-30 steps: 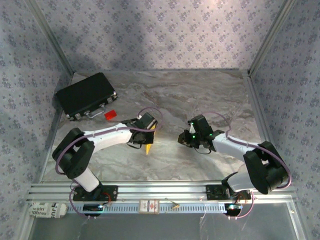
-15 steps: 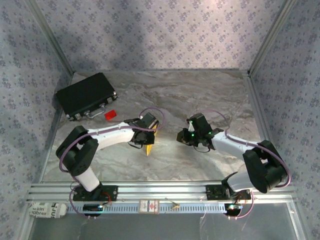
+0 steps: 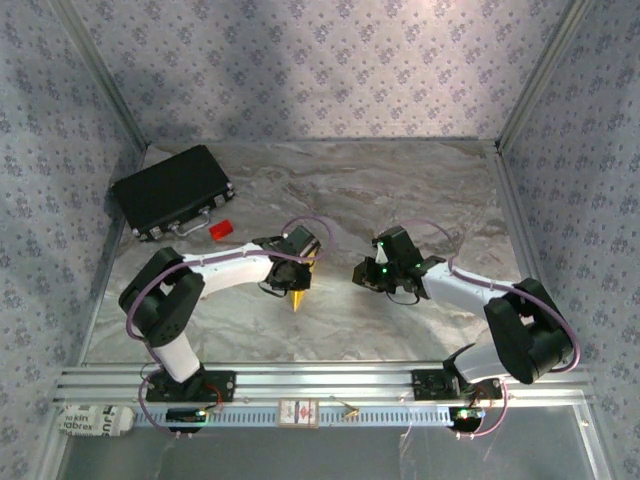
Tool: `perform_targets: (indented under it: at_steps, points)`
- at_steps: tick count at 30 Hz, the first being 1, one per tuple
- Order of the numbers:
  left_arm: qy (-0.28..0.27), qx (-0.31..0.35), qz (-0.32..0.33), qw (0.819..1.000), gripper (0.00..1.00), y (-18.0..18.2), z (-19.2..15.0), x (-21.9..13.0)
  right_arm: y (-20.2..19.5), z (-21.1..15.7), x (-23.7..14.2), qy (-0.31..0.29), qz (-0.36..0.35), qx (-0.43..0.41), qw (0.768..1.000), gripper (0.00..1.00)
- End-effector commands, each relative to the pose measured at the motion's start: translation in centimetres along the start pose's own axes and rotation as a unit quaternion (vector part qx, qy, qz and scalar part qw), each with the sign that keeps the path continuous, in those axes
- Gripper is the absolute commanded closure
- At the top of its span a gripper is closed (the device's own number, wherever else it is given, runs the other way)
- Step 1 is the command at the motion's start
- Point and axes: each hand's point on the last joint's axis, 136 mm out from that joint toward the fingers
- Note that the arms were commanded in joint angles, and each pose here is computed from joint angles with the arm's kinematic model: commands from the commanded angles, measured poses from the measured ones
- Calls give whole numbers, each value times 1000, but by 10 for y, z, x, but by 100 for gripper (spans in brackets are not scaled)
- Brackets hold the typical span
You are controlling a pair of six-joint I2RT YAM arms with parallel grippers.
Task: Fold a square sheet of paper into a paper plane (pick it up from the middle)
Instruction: Move the paper plane to the center of the table.
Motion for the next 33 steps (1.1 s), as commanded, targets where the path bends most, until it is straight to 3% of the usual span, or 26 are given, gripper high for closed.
perform_targets:
  at_steps: [1, 21, 33]
  points:
    - [6, 17, 0, 1000, 84, -5, 1, -4, 4, -2, 0, 9, -3, -8, 1000, 84]
    - [30, 30, 37, 998, 79, 0, -14, 17, 3, -3, -1, 8, -7, -14, 1000, 84]
    - [29, -19, 97, 995, 69, -5, -11, 22, 2, 8, -14, -13, -10, -29, 999, 84]
Point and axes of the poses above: each hand's point on the last joint's axis, 136 mm out from that joint toward the fingers, its own x axis out along the fingers, its own y axis along the line the jaws close on, z = x × y, and after that the axes turned 7 degrees about x, right-handed
